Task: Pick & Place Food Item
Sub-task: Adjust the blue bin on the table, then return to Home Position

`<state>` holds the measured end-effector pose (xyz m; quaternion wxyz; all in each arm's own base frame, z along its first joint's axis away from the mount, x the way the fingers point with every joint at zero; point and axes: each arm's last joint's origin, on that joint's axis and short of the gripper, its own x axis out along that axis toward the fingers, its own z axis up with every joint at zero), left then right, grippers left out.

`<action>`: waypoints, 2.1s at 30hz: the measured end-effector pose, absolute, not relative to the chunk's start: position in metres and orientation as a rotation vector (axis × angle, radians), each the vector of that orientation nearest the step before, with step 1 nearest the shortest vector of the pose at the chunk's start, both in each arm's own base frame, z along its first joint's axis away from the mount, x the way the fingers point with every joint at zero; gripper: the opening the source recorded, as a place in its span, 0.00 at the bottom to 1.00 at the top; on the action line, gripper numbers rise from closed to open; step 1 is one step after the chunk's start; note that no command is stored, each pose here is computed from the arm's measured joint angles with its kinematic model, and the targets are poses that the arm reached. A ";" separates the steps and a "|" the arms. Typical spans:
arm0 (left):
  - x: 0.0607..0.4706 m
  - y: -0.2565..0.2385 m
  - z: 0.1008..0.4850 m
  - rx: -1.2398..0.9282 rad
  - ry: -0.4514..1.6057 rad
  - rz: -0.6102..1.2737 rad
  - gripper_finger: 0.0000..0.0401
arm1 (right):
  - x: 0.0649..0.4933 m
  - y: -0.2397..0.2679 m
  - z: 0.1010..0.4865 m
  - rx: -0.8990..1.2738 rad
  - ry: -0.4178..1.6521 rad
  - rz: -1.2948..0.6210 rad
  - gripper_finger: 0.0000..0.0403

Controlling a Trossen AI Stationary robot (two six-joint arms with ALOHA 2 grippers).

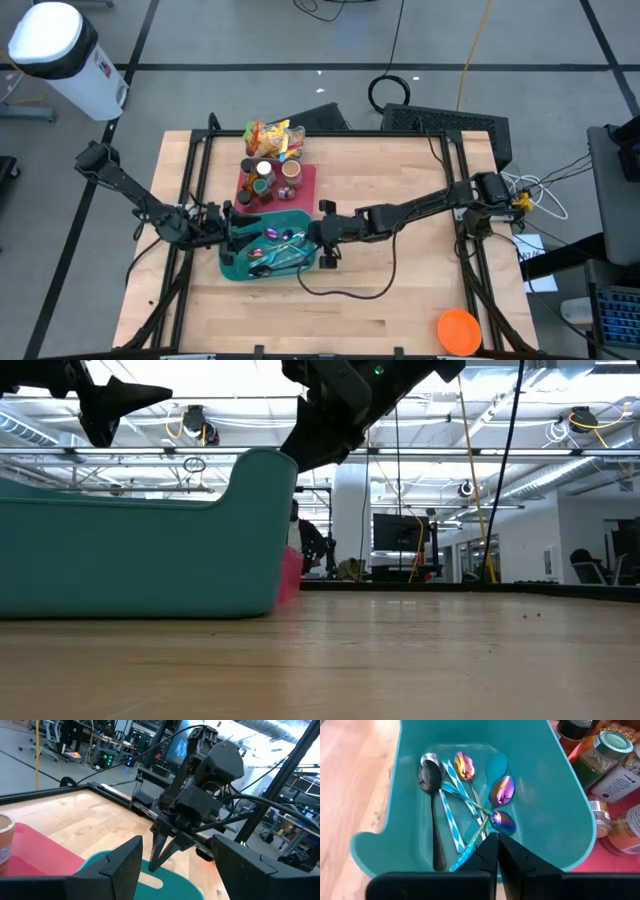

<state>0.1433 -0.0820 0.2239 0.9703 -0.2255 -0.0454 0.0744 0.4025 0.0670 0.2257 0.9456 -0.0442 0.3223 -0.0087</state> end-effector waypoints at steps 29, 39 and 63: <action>0.083 -0.047 0.242 -0.399 -0.116 0.128 0.61 | 0.201 0.060 0.306 0.220 0.456 0.057 0.01; 0.100 -0.061 0.204 -0.292 -0.049 -0.013 0.61 | 0.162 0.048 0.268 0.301 0.269 0.182 0.01; 0.109 -0.018 0.196 -0.164 -0.019 -0.051 0.61 | 0.147 0.043 0.272 0.248 0.216 0.194 0.01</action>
